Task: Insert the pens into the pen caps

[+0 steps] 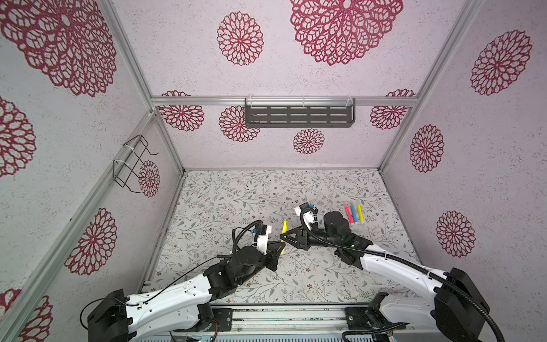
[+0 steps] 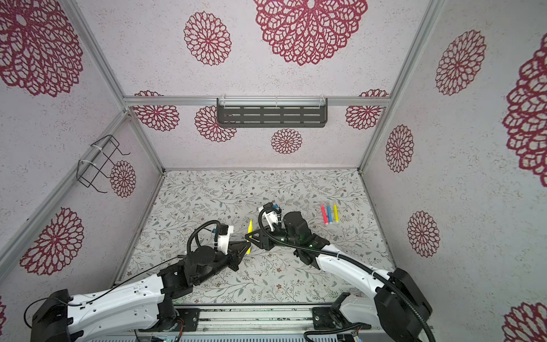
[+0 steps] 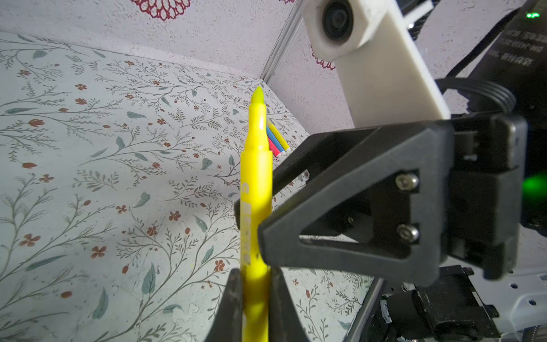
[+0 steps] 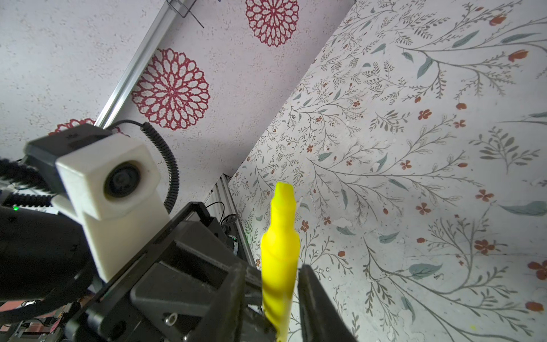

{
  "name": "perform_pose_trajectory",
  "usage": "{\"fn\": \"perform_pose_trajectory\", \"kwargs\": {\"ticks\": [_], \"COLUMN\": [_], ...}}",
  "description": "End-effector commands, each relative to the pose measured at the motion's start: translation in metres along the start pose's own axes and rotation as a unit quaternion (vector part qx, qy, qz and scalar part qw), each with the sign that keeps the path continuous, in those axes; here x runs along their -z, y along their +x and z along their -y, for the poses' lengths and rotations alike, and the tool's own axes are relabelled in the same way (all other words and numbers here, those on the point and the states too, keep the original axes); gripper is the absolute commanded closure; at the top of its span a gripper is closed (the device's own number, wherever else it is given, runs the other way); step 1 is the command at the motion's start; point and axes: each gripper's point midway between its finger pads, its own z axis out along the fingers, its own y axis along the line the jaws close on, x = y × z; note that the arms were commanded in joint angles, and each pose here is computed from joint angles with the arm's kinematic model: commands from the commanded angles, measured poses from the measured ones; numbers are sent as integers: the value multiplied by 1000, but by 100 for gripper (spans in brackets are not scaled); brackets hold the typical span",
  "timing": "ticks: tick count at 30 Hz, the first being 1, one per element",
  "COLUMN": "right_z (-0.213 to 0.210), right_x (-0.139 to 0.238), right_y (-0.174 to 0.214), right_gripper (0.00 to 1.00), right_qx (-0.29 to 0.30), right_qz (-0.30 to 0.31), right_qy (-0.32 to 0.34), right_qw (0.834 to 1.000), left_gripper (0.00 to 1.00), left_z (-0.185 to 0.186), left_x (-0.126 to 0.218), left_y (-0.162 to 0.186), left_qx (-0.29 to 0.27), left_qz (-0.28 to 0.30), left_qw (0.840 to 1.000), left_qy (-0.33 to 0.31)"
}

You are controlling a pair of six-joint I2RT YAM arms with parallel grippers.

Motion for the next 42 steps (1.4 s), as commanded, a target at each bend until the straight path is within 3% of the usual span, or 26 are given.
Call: {"fn": "perform_pose_trajectory", "kwargs": {"ticks": [1, 6, 12, 16, 18, 29, 42], "right_z": [-21, -21, -22, -23, -23, -34, -28], "right_x": [1, 0, 2, 5, 9, 22, 20], "right_y": [-17, -16, -17, -18, -21, -27, -17], "right_gripper": [73, 88, 93, 93, 93, 93, 93], "right_qx": [25, 24, 26, 35, 45, 76, 75], "right_qz": [22, 23, 25, 27, 29, 32, 26], "right_qy": [-28, -28, -27, -18, -5, 17, 26], "right_qw": [999, 999, 999, 999, 999, 996, 996], "left_gripper": [95, 95, 90, 53, 48, 46, 58], "left_z": [13, 16, 20, 25, 23, 21, 19], "left_x": [0, -2, -2, -2, -2, -10, -5], "left_y": [-16, -16, -15, -14, -10, 13, 3], "left_qx": [5, 3, 1, -1, -8, -9, 21], "left_qz": [24, 21, 18, 7, -5, -48, -36], "left_qw": [1000, 1000, 999, 999, 999, 998, 997], "left_qy": [16, 20, 29, 40, 32, 39, 72]}}
